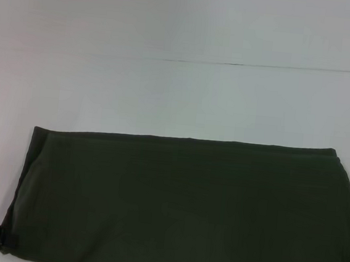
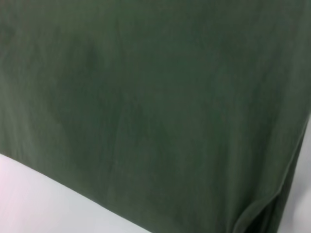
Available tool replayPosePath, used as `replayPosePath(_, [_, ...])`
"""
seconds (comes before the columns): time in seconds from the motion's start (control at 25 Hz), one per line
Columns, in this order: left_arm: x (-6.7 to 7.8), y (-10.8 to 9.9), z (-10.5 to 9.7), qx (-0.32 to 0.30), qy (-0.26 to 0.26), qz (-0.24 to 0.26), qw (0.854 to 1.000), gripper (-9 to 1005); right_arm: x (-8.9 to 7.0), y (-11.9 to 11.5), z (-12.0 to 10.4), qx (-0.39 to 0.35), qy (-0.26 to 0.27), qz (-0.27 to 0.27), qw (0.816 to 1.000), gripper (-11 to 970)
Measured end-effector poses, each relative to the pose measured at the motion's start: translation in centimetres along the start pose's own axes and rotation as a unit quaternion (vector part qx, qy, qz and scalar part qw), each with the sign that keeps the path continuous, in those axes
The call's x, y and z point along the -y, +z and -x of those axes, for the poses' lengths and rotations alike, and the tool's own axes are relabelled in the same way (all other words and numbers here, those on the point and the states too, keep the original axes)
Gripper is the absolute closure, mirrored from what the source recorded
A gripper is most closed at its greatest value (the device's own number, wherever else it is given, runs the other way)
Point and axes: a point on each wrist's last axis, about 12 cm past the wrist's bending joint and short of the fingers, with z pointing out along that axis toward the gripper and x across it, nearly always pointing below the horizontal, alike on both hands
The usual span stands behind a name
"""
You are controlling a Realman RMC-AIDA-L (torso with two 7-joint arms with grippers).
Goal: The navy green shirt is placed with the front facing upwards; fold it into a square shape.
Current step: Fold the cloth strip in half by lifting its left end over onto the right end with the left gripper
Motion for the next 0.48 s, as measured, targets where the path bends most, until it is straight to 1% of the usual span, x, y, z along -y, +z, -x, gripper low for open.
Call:
replayPosePath(0.24, [0.0, -0.2, 0.2, 0.007, -0.002, 0.001, 1.000, 926, -0.4, -0.7, 0.3, 0.008, -0.014, -0.006, 1.000, 853])
replayPosePath(0.48, [-0.1, -0.5, 0.5, 0.020, -0.005, 0.002, 1.000, 924, -0.6, -1.4, 0.1, -0.002, -0.012, -0.014, 1.000, 839])
